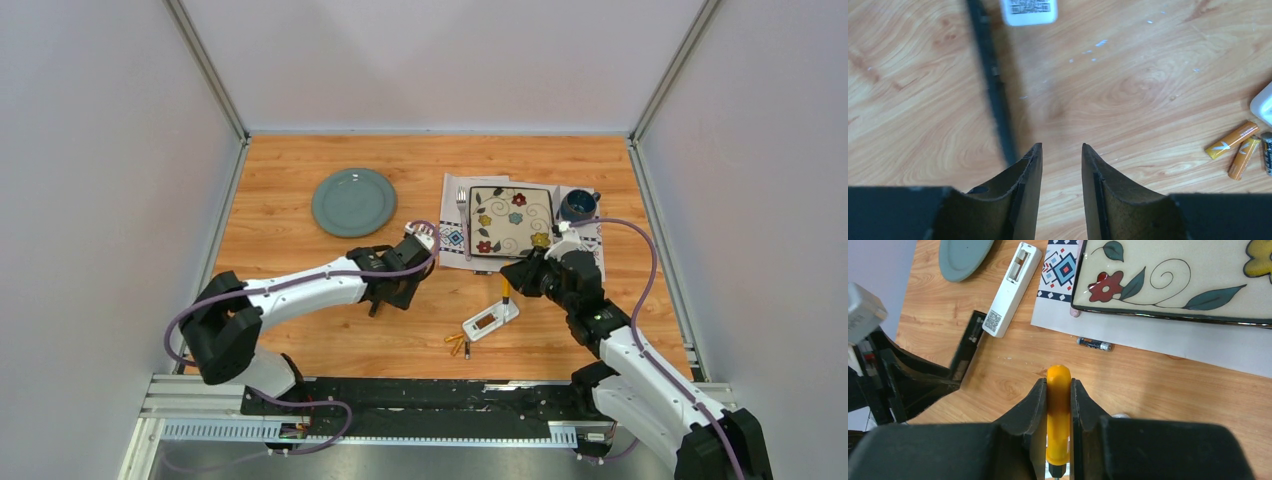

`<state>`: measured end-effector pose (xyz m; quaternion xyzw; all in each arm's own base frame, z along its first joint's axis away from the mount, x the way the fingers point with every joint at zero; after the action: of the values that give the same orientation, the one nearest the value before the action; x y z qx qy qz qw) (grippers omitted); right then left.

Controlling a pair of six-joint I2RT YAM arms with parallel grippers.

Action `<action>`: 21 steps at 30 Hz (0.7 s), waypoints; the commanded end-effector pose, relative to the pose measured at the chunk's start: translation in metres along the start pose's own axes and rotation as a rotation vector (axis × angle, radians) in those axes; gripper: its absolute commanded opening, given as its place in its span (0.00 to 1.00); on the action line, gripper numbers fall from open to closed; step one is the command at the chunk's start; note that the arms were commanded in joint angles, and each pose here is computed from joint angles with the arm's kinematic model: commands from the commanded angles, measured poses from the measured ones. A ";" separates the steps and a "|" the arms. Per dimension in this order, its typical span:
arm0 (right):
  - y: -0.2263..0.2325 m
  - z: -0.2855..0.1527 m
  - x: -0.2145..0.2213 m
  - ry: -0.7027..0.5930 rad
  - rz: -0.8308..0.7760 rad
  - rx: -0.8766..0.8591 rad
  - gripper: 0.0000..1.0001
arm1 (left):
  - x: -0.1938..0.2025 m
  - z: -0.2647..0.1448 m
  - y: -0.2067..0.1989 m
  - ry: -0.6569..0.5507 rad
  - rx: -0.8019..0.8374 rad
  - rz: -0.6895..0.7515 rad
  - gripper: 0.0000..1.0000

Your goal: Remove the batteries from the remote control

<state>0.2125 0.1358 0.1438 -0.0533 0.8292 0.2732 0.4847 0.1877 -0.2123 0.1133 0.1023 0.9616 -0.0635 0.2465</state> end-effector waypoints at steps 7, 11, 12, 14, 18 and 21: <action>0.006 -0.005 -0.026 -0.075 -0.029 -0.004 0.00 | 0.008 0.015 -0.044 0.028 -0.079 0.274 0.44; 0.006 -0.004 -0.024 -0.073 -0.029 -0.002 0.00 | 0.002 0.005 -0.043 -0.032 -0.059 0.231 0.51; 0.005 -0.004 -0.024 -0.069 -0.027 0.001 0.00 | 0.000 0.003 -0.042 -0.046 -0.056 0.228 0.52; 0.006 -0.004 -0.023 -0.064 -0.025 -0.004 0.00 | -0.004 -0.004 -0.036 -0.070 -0.071 0.224 0.58; 0.006 -0.002 -0.022 -0.061 -0.022 -0.012 0.00 | -0.011 -0.010 -0.025 -0.091 -0.091 0.201 0.63; 0.007 0.000 -0.021 -0.053 -0.021 -0.014 0.00 | -0.013 -0.003 -0.009 -0.075 -0.116 0.161 0.64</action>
<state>0.2112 0.1350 0.1434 -0.0533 0.8321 0.2709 0.4810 0.1841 -0.2425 0.1207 0.1855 0.9409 -0.0098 0.2832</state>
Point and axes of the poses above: each gripper's point midway between its finger pads, its own z axis out along the fingers, its own y axis along the line the jaws close on, x = y × z, the point moved 5 cm from there along -z, back along the fingers, and after that the axes turned 13 degrees about -z, right-handed, at the moved point
